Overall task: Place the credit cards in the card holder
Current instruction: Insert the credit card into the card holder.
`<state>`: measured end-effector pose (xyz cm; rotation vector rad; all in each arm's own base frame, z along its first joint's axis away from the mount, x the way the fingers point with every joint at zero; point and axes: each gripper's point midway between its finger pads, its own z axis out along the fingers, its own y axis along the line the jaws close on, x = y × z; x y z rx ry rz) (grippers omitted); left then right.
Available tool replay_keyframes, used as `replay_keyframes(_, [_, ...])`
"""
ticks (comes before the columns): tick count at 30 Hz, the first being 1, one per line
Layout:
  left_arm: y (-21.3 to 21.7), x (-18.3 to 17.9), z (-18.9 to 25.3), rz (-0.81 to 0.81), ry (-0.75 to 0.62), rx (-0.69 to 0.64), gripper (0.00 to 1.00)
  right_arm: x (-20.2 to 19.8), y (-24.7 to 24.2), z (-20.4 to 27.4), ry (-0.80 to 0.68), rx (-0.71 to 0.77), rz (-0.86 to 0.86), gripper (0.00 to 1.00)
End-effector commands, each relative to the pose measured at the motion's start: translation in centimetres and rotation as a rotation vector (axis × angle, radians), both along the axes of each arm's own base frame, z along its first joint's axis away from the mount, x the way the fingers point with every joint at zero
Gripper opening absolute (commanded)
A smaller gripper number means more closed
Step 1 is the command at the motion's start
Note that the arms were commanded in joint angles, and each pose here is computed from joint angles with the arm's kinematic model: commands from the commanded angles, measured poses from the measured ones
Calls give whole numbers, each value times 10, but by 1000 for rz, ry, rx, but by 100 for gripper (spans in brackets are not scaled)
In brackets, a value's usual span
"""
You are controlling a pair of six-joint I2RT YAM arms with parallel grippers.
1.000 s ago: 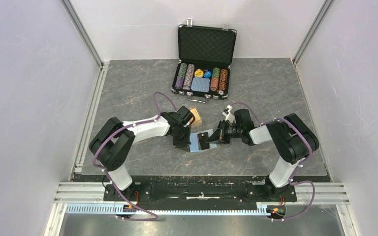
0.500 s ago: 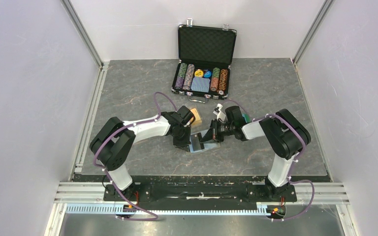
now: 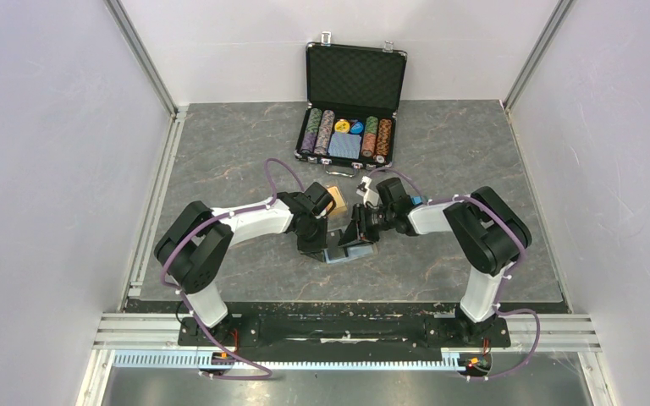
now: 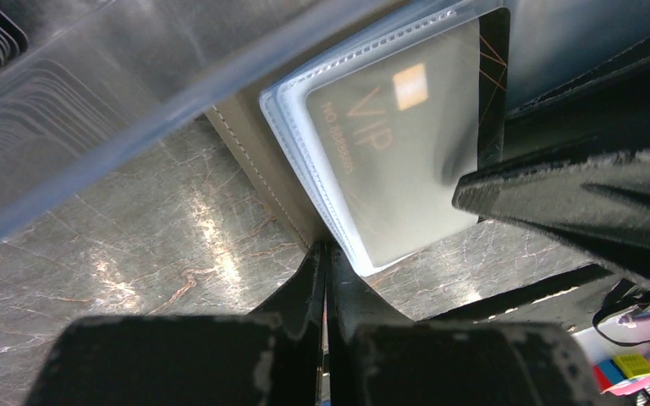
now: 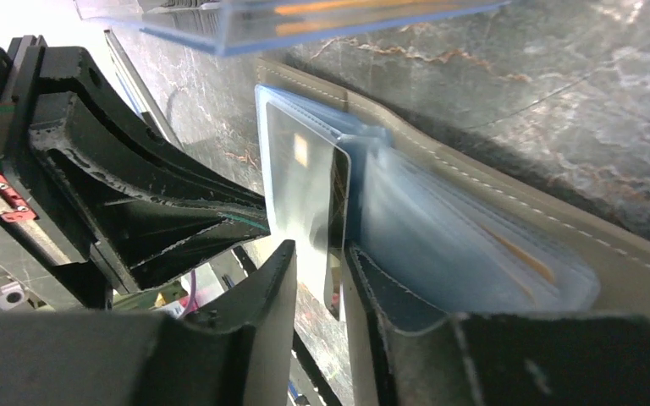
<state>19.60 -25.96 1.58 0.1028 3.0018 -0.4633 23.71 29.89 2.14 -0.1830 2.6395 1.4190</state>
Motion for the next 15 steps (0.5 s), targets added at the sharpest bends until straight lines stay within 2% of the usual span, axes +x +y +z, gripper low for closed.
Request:
replay_keyframes(1, [-13,11,3,-42,-52,-27,2,-7,-8,-4,-24,-88,31,32])
replay_keyframes(4, [-15,12,4,-43,-55,-32,2,-6,-5,0,-28,-75,37,37])
replay_keyframes(12, [-16,17,13,-50,-94,-39,2,-12,10,11,-16,-24,84,37])
replay_keyframes(15, [-14,22,25,-48,-146,-40,4,-5,6,17,-53,-59,70,43])
